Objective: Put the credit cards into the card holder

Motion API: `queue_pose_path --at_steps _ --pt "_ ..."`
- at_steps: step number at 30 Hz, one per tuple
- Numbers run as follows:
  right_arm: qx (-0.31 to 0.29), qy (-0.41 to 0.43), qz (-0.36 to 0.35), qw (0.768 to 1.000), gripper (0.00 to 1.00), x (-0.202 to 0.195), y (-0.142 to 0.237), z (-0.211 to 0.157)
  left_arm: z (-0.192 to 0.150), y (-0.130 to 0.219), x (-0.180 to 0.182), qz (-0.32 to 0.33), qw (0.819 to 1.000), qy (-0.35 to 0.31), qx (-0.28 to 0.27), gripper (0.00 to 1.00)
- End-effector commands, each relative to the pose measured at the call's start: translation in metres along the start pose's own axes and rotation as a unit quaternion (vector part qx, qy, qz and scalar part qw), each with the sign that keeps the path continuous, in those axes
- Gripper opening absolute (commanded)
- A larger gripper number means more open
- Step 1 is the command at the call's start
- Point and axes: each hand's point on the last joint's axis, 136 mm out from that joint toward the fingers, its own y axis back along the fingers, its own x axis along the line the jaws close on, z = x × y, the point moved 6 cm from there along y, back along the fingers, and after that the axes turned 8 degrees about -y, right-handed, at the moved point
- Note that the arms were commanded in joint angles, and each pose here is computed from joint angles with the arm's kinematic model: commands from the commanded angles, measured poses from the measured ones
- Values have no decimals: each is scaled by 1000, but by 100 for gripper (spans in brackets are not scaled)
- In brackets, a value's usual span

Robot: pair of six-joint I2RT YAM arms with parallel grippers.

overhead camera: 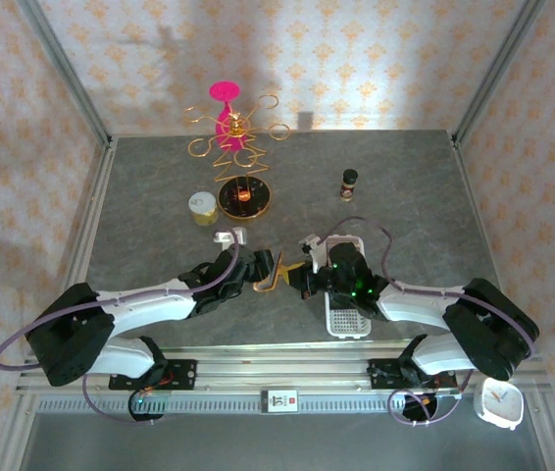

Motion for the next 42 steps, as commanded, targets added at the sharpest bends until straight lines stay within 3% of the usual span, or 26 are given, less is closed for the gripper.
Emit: queue_pose_path --at_steps 1,4,12,19,23,27,34,39,42 --pt "-18 8 2 1000 0 5 2 9 0 -2 6 29 1000 -10 3 67" --pt "-19 10 -2 1000 0 4 3 10 -4 -6 24 66 998 3 7 62" --pt "-29 14 -53 998 0 -8 4 11 -27 -18 49 86 994 28 53 44" --pt "-34 10 -102 994 0 -21 1 12 -56 -13 68 81 992 73 69 47" --pt "-31 10 -103 994 0 -22 -1 11 -64 -4 87 123 987 89 58 52" --pt "-24 11 -97 995 0 -21 -3 10 -57 6 92 132 986 101 28 62" --pt "-21 13 -76 997 0 -16 -3 10 -27 31 97 169 980 97 -46 62" --pt "-25 15 -56 998 0 -11 0 10 -4 44 84 137 983 97 -78 61" --pt "-30 19 -41 999 0 -6 3 10 13 50 66 96 987 99 -85 55"
